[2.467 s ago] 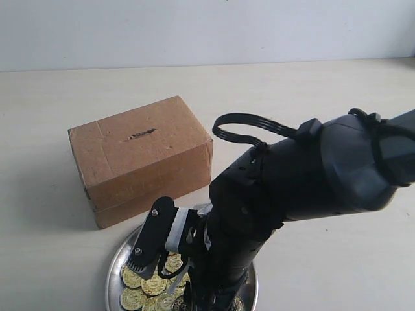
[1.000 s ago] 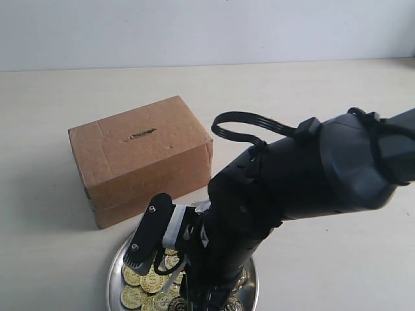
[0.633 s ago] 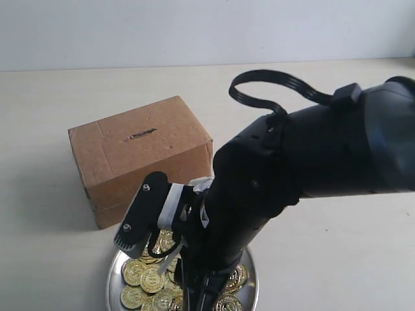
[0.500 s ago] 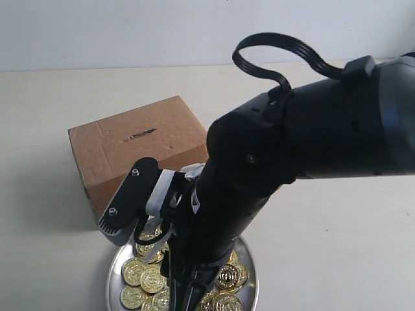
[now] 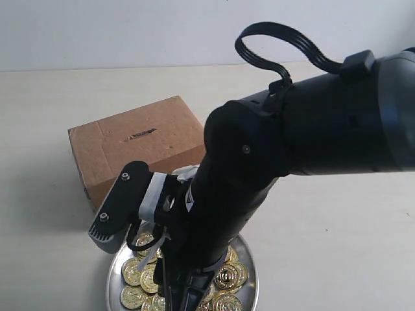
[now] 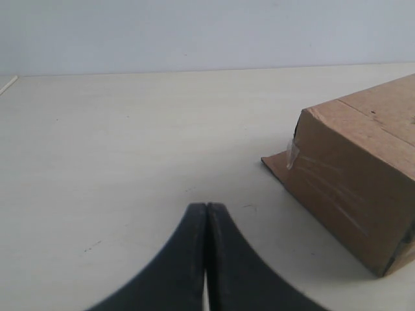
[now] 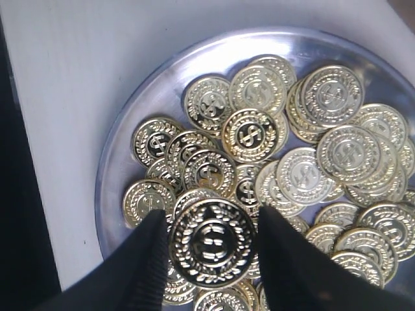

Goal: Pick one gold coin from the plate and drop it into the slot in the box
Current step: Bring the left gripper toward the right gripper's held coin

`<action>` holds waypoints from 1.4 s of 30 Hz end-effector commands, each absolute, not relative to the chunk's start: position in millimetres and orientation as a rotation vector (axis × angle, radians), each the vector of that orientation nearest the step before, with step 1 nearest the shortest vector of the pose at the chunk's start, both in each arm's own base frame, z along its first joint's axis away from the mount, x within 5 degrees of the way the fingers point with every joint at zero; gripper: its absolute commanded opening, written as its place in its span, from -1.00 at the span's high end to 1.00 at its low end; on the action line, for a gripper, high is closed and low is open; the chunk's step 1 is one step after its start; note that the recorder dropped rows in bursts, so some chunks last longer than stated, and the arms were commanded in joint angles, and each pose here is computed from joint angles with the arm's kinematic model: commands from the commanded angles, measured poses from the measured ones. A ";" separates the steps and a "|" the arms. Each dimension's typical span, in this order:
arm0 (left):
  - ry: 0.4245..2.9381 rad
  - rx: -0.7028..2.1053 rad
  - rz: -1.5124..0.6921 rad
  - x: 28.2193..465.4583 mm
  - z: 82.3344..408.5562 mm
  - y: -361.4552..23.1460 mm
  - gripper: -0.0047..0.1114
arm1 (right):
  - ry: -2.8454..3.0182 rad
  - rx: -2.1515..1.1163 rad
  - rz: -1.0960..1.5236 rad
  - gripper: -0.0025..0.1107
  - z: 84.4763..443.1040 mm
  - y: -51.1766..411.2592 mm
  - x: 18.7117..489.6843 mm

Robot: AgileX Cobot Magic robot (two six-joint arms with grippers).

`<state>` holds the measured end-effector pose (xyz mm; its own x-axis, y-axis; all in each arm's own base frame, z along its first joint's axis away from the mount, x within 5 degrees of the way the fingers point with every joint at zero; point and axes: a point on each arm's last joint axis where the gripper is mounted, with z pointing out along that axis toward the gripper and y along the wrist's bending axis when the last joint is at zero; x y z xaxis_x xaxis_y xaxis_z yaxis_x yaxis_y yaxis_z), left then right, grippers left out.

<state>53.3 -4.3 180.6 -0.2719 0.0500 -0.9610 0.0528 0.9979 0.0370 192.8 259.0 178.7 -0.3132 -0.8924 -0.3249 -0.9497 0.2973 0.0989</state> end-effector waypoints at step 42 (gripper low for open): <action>2.535 -0.197 -1.157 144.3 219.8 -63.1 0.92 | 1.896 -1.885 0.335 0.54 236.8 268.0 201.8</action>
<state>138.9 -58.5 221.2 -0.8983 -0.3271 -0.2934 -0.0047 0.6748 -0.7380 201.2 267.1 232.0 0.0149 -0.8868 -0.4620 -0.9918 0.0456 -0.1195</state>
